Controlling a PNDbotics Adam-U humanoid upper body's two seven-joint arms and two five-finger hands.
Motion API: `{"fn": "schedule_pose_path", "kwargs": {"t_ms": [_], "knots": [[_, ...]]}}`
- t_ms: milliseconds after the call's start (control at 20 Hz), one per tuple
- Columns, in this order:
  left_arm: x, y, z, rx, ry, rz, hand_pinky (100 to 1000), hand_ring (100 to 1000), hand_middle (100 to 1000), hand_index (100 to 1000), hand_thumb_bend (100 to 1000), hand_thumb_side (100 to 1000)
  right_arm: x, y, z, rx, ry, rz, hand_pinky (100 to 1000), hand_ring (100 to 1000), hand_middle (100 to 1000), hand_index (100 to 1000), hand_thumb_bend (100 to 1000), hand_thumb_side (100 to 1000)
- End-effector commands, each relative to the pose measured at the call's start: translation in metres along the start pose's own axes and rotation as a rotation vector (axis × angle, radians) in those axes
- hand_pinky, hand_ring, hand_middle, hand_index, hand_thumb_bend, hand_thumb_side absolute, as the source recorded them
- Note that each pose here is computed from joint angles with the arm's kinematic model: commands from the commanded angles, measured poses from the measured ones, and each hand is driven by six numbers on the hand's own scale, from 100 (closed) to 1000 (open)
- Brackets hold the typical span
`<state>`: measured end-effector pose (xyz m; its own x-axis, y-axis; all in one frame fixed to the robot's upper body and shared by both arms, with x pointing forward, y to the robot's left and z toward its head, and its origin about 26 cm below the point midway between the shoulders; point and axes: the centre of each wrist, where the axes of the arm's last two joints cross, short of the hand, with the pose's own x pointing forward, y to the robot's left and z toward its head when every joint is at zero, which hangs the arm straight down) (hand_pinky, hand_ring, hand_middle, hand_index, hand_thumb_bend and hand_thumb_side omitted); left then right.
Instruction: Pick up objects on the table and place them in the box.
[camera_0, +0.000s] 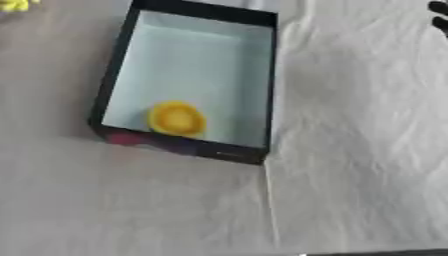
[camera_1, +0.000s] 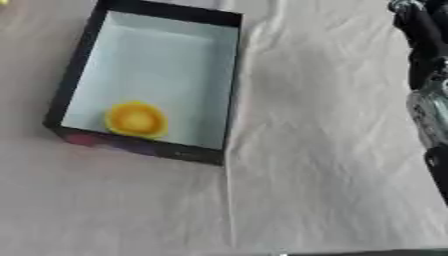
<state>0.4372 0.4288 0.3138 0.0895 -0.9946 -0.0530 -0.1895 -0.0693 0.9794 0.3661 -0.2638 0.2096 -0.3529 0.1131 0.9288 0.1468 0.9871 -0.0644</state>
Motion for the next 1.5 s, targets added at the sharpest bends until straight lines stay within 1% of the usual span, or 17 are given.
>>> {"fn": "schedule_pose_path", "kwargs": {"t_ms": [50,200,400,450,550,650,700,800,900,1000,1050,1100,1150,1300,1500], "knots": [[0.012,0.046,0.011,0.12,-0.111,-0.064,515,489,422,487,251,100,0.011,-0.005,-0.002,-0.001,-0.037,0.009,930,843,847,870,480,547],[0.036,0.067,0.021,0.178,-0.209,-0.098,517,490,424,489,271,100,0.01,-0.004,-0.002,0.001,-0.032,0.009,930,843,847,871,481,547],[0.069,0.088,0.036,0.26,-0.314,-0.132,517,487,426,489,274,100,0.008,-0.005,-0.001,0.002,-0.029,0.01,930,843,847,871,479,545],[0.078,0.092,0.039,0.279,-0.349,-0.131,517,486,426,488,275,100,0.008,-0.005,-0.001,0.001,-0.029,0.01,929,843,847,871,479,544],[0.104,0.098,0.049,0.309,-0.457,-0.127,515,485,427,489,275,100,0.008,-0.006,-0.001,-0.002,-0.027,0.01,929,843,847,871,479,543],[0.131,0.099,0.06,0.313,-0.592,-0.099,509,477,422,484,260,100,0.007,-0.007,0.0,-0.006,-0.025,0.007,929,843,847,871,479,541],[0.147,0.097,0.066,0.305,-0.677,-0.071,509,477,422,484,259,100,0.006,-0.007,0.0,-0.009,-0.024,0.004,929,843,847,871,479,541],[0.174,0.093,0.079,0.273,-0.818,-0.025,510,480,424,486,265,100,0.005,-0.007,0.0,-0.016,-0.022,-0.004,929,843,847,871,478,539],[0.195,0.086,0.091,0.222,-0.926,-0.014,511,486,427,491,271,100,0.005,-0.006,-0.001,-0.022,-0.021,-0.012,929,843,847,871,477,539],[0.211,0.076,0.103,0.165,-1.013,-0.008,512,488,429,493,270,100,0.004,-0.007,-0.001,-0.029,-0.02,-0.016,928,843,847,871,478,538],[0.215,0.073,0.109,0.146,-1.039,-0.008,512,488,429,493,270,100,0.003,-0.008,0.0,-0.034,-0.019,-0.017,928,842,847,870,455,568],[0.219,0.069,0.114,0.126,-1.057,-0.012,515,494,433,498,277,100,0.002,-0.009,0.0,-0.039,-0.018,-0.018,928,842,846,870,479,537],[0.22,0.065,0.118,0.108,-1.065,-0.021,516,496,434,501,279,100,0.001,-0.01,0.0,-0.044,-0.016,-0.017,928,842,846,870,479,537],[0.217,0.052,0.126,0.06,-1.046,-0.052,521,505,440,508,289,100,-0.002,-0.014,0.002,-0.059,-0.008,-0.013,927,841,845,869,481,537],[0.207,0.037,0.129,-0.001,-1.013,-0.093,532,518,455,526,307,100,-0.007,-0.017,0.004,-0.07,0.006,-0.005,926,841,845,869,484,537]]}}
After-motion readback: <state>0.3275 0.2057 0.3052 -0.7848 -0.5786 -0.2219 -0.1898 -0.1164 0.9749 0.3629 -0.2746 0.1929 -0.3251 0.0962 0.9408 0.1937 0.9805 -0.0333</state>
